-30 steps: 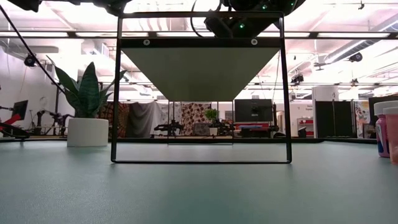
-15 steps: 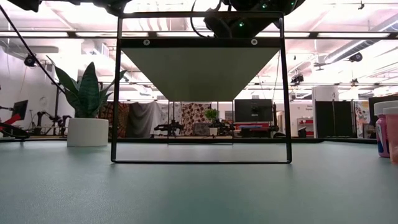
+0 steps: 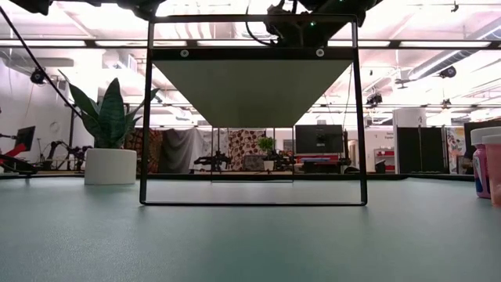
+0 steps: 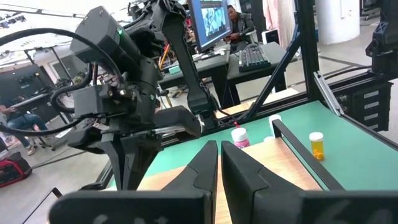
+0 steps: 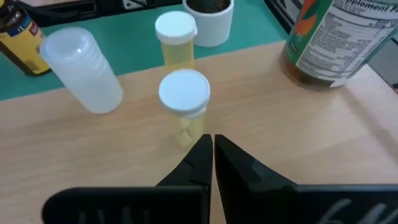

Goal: Pick and place medicine bottles onto shelf by color
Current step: Put the light yellow pill bottle on the shelf

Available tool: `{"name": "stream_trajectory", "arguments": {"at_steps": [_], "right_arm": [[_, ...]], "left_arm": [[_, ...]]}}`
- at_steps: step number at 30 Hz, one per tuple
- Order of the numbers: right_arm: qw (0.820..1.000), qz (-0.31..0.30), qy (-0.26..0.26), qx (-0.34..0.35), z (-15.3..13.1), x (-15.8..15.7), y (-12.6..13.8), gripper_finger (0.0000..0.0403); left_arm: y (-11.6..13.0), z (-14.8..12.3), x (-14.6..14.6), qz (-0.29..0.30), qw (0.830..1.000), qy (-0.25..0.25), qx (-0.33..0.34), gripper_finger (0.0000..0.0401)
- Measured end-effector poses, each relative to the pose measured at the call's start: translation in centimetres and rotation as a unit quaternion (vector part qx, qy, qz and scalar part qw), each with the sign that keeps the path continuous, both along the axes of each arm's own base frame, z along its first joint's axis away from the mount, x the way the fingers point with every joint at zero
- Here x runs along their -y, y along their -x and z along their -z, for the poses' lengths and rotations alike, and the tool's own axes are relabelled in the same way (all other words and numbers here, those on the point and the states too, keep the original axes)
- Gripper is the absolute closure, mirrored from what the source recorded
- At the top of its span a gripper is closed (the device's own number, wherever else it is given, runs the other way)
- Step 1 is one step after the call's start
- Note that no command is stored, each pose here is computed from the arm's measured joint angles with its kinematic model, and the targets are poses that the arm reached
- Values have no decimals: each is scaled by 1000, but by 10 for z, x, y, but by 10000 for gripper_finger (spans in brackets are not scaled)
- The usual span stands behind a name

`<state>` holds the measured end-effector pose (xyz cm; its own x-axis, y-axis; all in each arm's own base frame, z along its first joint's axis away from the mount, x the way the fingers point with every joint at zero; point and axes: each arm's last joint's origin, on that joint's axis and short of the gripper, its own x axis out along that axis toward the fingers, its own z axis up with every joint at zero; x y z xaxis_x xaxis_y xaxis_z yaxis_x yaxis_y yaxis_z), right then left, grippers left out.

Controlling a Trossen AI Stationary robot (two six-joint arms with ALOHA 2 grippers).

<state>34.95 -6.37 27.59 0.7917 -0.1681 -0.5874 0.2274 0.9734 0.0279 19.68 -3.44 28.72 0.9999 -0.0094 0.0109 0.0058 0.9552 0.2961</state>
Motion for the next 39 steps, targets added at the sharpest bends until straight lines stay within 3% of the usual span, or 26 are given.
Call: {"name": "stream_trajectory", "arguments": {"at_steps": [13,22,39], "right_arm": [[999,3,-1,42,2,-1,-4,394],[1000,9,-12,25,6,-1,-2,394],[997,20,-22,69,27,-1,0,394]], "left_arm": [[0,0,0,0,1000,0,1,398],[0,-1,0,0,1000,1,3,398],[0,-5,0,0,1000,9,27,398]]}}
